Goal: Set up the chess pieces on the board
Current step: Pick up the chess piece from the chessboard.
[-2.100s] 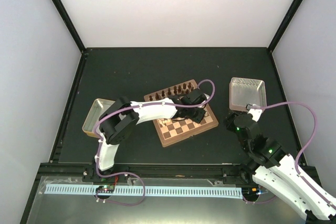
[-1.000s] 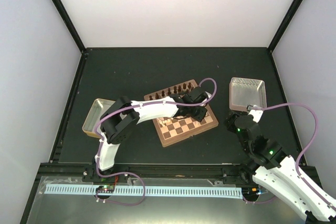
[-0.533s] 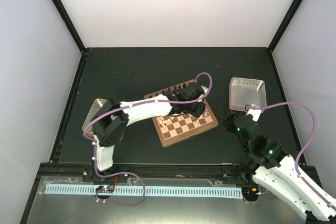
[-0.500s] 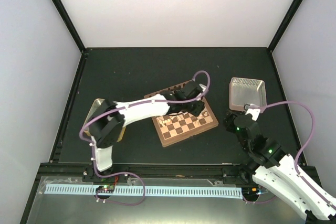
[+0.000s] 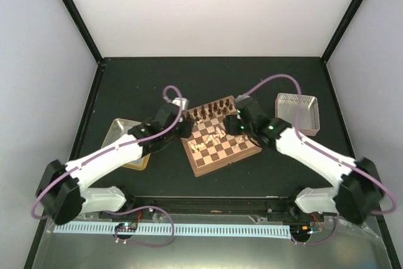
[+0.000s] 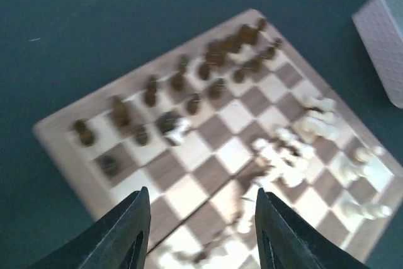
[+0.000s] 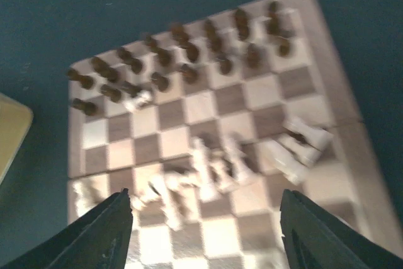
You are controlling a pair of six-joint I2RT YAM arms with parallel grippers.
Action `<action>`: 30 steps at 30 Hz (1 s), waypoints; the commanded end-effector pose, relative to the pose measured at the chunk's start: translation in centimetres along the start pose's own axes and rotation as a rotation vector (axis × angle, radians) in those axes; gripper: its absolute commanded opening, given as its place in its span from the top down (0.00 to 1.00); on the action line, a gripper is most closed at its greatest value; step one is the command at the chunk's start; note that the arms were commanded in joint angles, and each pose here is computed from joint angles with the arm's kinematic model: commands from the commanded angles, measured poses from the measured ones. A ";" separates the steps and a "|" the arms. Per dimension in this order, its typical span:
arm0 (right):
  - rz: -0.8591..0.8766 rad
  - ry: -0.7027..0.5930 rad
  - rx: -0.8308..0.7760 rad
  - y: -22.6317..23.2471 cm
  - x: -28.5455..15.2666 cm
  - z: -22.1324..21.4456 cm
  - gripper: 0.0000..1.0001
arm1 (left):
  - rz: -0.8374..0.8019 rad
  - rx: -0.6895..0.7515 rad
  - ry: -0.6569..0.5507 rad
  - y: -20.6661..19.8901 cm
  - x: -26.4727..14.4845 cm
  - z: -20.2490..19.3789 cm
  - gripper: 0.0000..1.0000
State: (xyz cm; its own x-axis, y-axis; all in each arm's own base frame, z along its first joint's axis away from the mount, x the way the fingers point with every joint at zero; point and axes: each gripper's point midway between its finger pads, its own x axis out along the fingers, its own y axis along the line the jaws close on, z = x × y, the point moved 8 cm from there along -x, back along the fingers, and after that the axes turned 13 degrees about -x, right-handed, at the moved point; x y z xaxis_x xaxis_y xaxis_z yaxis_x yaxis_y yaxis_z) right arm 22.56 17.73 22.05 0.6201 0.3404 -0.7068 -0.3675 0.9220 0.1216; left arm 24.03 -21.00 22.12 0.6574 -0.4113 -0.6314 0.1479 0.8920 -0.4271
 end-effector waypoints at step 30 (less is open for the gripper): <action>-0.080 0.166 -0.009 10.1 16.7 1.9 0.60 | 0.113 -0.172 -0.216 9.6 -7.2 -0.9 0.39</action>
State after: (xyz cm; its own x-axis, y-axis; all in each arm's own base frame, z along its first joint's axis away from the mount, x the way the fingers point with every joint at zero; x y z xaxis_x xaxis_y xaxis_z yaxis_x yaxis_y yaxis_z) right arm 29.86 32.81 12.85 0.4759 0.2877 -0.8311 -0.3777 0.9202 0.1023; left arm 20.20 -9.92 21.79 0.8132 -0.2448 -0.5280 -0.0670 0.8618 -0.5027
